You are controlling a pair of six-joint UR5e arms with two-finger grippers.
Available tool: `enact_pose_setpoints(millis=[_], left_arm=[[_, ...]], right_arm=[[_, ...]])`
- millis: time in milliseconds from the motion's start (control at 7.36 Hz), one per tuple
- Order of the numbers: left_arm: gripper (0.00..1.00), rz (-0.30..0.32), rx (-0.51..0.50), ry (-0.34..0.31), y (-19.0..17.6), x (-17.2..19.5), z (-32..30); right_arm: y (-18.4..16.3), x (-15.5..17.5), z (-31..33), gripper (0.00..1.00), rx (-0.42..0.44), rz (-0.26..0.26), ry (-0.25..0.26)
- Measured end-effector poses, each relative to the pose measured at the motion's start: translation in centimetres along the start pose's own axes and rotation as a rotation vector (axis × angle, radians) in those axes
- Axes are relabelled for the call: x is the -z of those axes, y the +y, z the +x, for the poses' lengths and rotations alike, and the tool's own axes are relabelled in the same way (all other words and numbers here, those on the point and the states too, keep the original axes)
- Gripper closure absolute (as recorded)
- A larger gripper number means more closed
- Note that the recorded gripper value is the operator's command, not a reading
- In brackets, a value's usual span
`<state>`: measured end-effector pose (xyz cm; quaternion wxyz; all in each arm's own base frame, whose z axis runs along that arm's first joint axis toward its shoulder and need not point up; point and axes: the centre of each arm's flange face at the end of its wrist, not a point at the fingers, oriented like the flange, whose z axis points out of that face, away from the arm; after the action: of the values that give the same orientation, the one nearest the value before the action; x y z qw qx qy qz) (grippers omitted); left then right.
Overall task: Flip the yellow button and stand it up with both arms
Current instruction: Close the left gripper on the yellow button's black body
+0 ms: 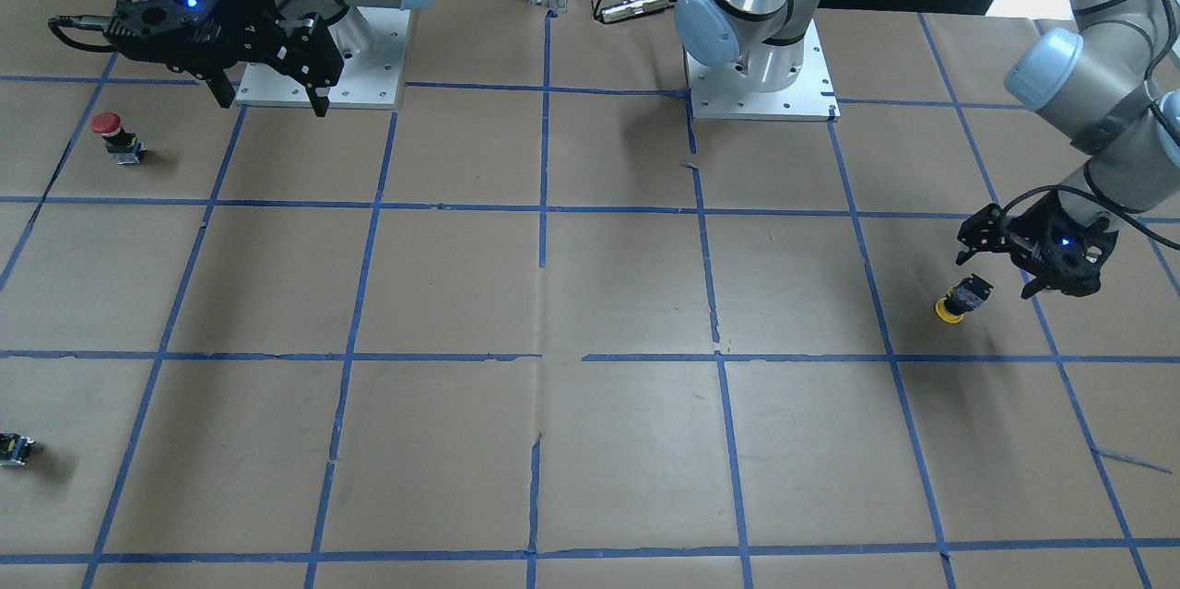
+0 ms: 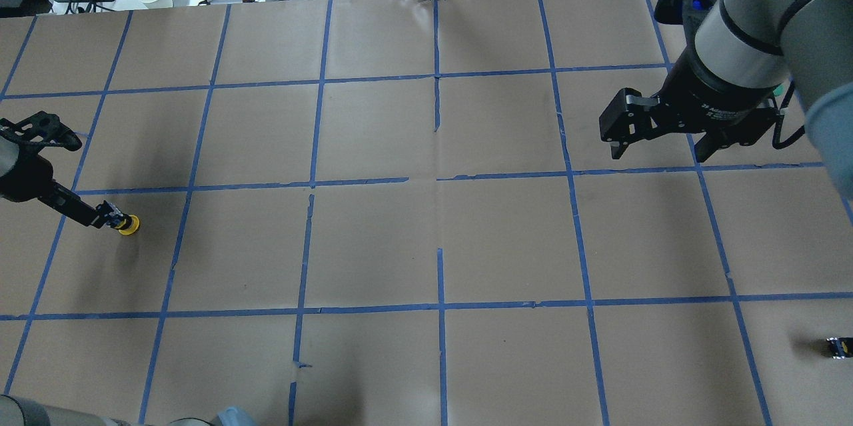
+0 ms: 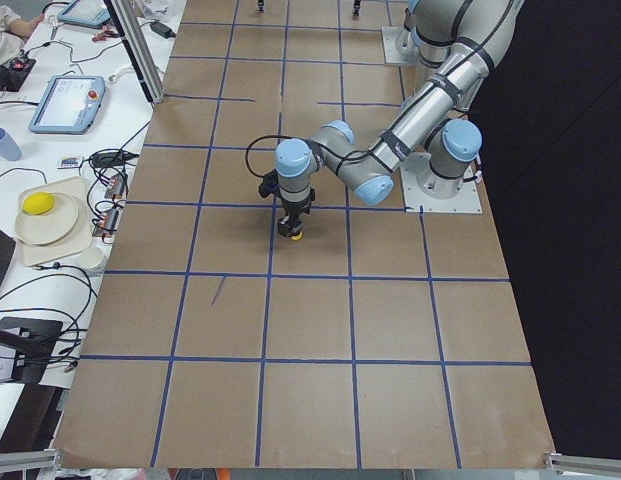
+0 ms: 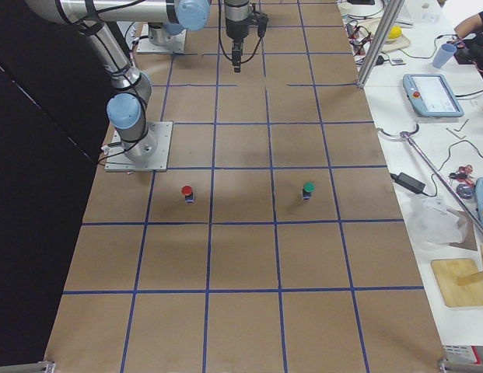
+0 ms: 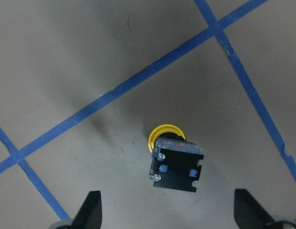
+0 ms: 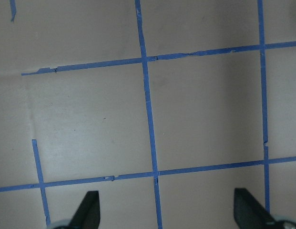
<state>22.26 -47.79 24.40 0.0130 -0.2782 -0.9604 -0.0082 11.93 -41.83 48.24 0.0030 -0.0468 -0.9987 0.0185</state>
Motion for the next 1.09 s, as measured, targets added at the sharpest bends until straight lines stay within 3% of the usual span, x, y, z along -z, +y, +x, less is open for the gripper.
enact_pose_setpoints(millis=[815, 1087], left_arm=[[0.06, 0.009, -0.096, -0.06, -2.5, -1.5, 1.8], [0.18, 0.006, -0.108, -0.057, -2.4, -2.2, 2.1]], right_arm=[[-0.2, -0.1, -0.1, 0.0, -0.003, 0.003, -0.01], [-0.7, -0.1, -0.1, 0.0, -0.003, 0.023, -0.008]])
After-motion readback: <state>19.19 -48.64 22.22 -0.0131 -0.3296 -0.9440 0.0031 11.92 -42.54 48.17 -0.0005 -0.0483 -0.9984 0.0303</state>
